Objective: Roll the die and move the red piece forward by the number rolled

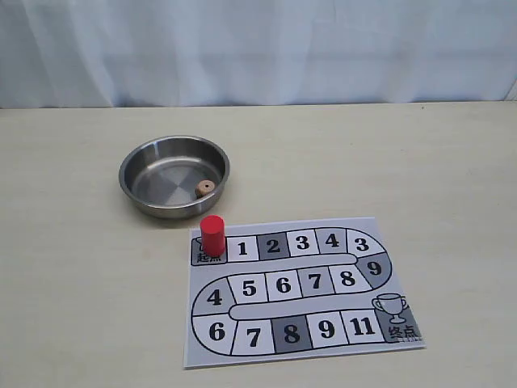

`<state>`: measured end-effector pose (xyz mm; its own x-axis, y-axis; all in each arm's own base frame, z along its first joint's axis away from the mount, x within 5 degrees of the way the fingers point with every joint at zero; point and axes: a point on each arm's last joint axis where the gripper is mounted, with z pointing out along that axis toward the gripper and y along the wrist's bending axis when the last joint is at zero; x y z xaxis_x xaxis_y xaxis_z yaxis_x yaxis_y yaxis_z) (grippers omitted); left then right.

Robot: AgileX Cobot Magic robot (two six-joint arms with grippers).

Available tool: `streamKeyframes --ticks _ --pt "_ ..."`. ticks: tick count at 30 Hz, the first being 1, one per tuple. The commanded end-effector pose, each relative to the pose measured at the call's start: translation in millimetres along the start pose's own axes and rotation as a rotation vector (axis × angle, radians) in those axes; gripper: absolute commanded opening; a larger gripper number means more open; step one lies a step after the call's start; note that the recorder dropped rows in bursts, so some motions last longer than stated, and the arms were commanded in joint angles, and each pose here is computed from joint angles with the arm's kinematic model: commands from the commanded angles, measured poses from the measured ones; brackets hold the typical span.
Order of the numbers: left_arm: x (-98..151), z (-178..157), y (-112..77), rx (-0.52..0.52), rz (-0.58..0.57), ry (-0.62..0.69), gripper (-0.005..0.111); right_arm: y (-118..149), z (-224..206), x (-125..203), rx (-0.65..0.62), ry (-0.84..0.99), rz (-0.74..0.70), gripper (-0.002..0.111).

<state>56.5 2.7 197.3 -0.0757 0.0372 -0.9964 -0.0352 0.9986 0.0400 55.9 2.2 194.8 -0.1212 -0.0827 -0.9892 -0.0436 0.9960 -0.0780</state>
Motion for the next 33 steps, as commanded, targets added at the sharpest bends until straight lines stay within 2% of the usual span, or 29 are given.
streamKeyframes --ticks 1,9,17,29,33 --pt "-3 0 0.0 0.0 0.0 -0.018 0.0 0 0 -2 0.003 -0.029 0.004 0.004" --pt "-3 0 0.0 0.0 0.0 -0.018 0.0 -1 -1 -8 0.012 -0.1 0.004 0.004" --pt "-3 0 0.0 0.0 0.0 -0.018 0.0 -3 -4 -25 0.031 -0.262 0.006 0.004" --pt "-3 0 0.0 0.001 0.0 -0.021 0.0 -8 -51 -113 0.005 -0.294 0.07 0.004" --pt "-3 0 0.0 0.001 0.0 -0.021 0.0 -9 -48 -135 -0.007 -0.172 0.06 0.004"
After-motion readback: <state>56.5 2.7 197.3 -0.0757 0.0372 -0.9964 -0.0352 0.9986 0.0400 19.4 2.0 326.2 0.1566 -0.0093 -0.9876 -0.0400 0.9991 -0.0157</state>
